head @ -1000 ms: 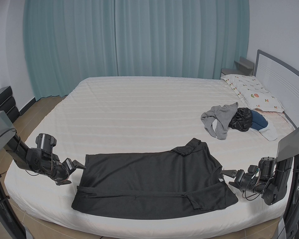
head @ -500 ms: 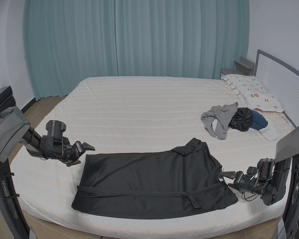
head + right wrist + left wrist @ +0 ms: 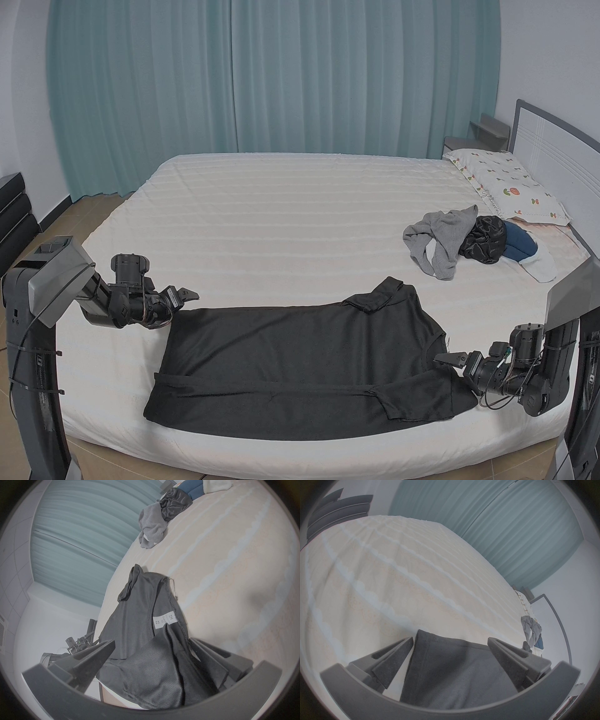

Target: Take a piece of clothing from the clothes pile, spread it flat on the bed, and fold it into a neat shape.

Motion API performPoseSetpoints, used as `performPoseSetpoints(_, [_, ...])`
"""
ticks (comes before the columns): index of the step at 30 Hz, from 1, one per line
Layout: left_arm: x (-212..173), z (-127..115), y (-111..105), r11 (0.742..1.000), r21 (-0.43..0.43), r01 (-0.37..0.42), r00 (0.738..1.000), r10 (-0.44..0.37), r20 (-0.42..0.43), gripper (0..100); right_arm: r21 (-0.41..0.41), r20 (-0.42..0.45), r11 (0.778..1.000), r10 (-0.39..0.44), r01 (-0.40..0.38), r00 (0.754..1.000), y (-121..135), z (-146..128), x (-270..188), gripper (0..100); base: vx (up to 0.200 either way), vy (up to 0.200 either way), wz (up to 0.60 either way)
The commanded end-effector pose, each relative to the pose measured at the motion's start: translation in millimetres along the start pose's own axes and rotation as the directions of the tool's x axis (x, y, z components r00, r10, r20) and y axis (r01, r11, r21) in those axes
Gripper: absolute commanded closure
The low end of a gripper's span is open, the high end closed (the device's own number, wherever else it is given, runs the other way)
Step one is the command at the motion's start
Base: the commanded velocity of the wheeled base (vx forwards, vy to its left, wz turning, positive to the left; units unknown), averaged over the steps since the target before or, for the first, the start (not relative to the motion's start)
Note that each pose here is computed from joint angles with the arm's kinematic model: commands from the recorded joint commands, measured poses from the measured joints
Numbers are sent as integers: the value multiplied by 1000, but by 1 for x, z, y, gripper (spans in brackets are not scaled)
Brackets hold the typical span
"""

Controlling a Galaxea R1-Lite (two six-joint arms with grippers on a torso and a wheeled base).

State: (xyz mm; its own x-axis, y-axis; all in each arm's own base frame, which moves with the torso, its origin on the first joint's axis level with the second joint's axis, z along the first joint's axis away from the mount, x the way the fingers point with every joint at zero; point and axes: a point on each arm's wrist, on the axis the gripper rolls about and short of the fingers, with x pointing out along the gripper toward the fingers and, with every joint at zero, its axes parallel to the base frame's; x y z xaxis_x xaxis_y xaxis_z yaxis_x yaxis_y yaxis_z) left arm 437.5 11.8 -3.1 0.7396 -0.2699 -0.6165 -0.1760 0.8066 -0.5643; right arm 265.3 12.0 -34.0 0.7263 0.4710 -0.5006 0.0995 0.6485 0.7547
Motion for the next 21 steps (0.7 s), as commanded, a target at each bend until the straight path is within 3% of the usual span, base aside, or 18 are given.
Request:
performPoseSetpoints(1, [11, -5, 8, 1000, -10, -11, 1000, 11, -13, 0, -3, -14, 1000, 4, -4, 1000, 1, -3, 2, 0, 0, 0, 0])
performPoseSetpoints(14, [12, -2, 10, 1000, -19, -13, 1000, 13, -3, 0, 0, -13, 1000, 5, -5, 1000, 2, -3, 2, 0, 0, 0, 0])
performPoseSetpoints(15, [12, -2, 10, 1000, -19, -13, 1000, 13, -3, 100, -1, -11, 1000, 7, -7, 1000, 2, -2, 2, 0, 0, 0, 0])
performPoseSetpoints(21, [10, -5, 9, 996, -86, -29, 1000, 29, -5, 100, -49, 58, 998, 53, -50, 997, 13, 13, 6, 0, 0, 0, 0])
